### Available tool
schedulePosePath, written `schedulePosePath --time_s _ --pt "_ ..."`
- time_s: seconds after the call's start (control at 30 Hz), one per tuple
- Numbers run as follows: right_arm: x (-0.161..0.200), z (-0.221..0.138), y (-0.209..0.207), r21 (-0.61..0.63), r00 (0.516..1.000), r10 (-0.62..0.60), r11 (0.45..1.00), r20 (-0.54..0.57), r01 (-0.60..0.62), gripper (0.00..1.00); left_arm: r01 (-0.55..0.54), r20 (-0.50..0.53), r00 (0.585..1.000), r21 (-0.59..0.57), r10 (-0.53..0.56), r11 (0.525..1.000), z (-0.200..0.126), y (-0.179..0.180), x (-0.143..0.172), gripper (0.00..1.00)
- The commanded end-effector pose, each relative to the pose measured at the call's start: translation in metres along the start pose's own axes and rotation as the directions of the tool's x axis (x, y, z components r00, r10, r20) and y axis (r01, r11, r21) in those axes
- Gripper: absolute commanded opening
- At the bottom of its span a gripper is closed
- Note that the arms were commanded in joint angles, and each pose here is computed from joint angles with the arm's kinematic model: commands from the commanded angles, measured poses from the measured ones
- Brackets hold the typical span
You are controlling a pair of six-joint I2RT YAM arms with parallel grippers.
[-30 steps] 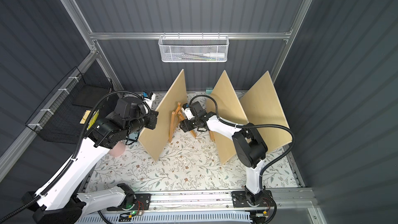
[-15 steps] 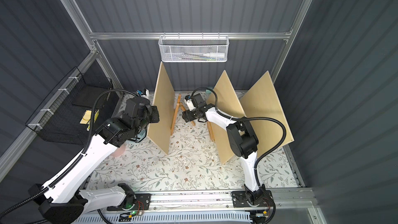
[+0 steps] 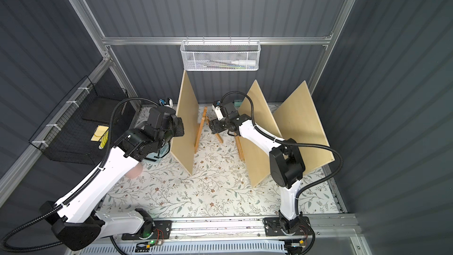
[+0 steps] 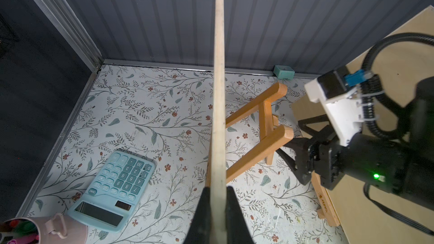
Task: Assemble the easel
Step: Move the easel to the center of the board, then place the drawing board on the easel.
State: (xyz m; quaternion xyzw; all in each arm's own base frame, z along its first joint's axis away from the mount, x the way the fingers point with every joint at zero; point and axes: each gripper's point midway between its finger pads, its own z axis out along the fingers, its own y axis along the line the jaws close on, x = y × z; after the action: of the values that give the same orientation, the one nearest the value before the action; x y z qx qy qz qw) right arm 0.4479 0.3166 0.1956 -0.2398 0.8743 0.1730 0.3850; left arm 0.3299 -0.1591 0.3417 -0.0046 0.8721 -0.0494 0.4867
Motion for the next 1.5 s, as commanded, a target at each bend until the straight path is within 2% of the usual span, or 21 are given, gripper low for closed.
schedulePosePath --time_s 0.0,0.13,0.2,0.27,0.4,0.5,0.63,0.7,0.73,0.8,0.97,1.13,1.2,1.33,1.47 --pt "-0.016 -0.023 -0.005 0.032 0.999 0.015 0.999 0.05 -0.017 0.89 -0.097 -0.058 0.994 -0.043 0.094 0.994 0.012 0.002 0.013 0.0" --pt "-0.032 -0.049 -0.009 0.071 0.996 0.011 0.997 0.093 -0.018 0.9 -0.137 -0.076 0.988 -0.012 0.135 0.991 0.016 -0.008 0.012 0.0" --pt "-0.036 -0.059 -0.012 0.091 0.994 0.006 0.996 0.11 -0.016 0.9 -0.148 -0.088 0.985 -0.013 0.146 0.989 0.018 -0.012 0.013 0.07" --pt "-0.039 -0.068 -0.014 0.106 0.992 -0.003 0.994 0.126 -0.011 0.91 -0.158 -0.1 0.983 -0.024 0.155 0.987 0.02 -0.014 0.015 0.16" --pt "-0.045 -0.082 -0.018 0.129 0.989 -0.012 0.992 0.15 -0.007 0.91 -0.186 -0.099 0.978 -0.011 0.184 0.982 0.019 -0.025 0.015 0.44" --pt "-0.047 -0.085 -0.02 0.132 0.987 -0.014 0.991 0.158 -0.007 0.91 -0.215 -0.085 0.973 0.013 0.215 0.977 0.016 -0.039 0.012 0.58" --pt "-0.051 -0.091 -0.023 0.133 0.985 -0.008 0.991 0.175 -0.016 0.91 -0.202 -0.08 0.976 0.029 0.204 0.979 0.013 -0.048 0.012 0.63" --pt "-0.054 -0.097 -0.026 0.138 0.982 -0.005 0.99 0.19 -0.021 0.92 -0.182 -0.069 0.98 0.044 0.185 0.982 0.01 -0.051 0.009 0.69" --pt "-0.055 -0.101 -0.027 0.142 0.98 -0.004 0.99 0.2 -0.025 0.92 -0.177 -0.06 0.982 0.057 0.18 0.983 0.009 -0.053 0.008 0.75" --pt "-0.056 -0.109 -0.031 0.148 0.977 0.002 0.988 0.214 -0.034 0.92 -0.165 -0.025 0.986 0.089 0.167 0.982 0.004 -0.058 -0.001 0.99" --pt "-0.064 -0.146 -0.033 0.168 0.966 -0.009 0.985 0.259 -0.036 0.94 -0.135 0.083 0.989 0.136 0.124 0.981 -0.014 -0.063 -0.03 0.99" --pt "-0.074 -0.193 -0.038 0.207 0.951 -0.024 0.977 0.308 -0.042 0.95 -0.125 0.167 0.98 0.1 0.107 0.987 -0.031 -0.053 -0.057 0.99" --pt "-0.071 -0.214 -0.051 0.259 0.951 -0.013 0.963 0.31 -0.072 0.96 -0.11 0.197 0.976 0.072 0.094 0.991 -0.038 -0.046 -0.068 0.99" --pt "-0.064 -0.259 -0.098 0.371 0.931 0.11 0.896 0.349 -0.245 0.97 -0.063 0.255 0.965 -0.017 0.065 0.998 -0.051 -0.026 -0.086 0.99" --pt "-0.035 -0.291 -0.157 0.408 0.85 0.357 0.761 0.386 -0.505 0.97 -0.04 0.278 0.958 -0.086 0.063 0.996 -0.055 -0.015 -0.096 0.99"
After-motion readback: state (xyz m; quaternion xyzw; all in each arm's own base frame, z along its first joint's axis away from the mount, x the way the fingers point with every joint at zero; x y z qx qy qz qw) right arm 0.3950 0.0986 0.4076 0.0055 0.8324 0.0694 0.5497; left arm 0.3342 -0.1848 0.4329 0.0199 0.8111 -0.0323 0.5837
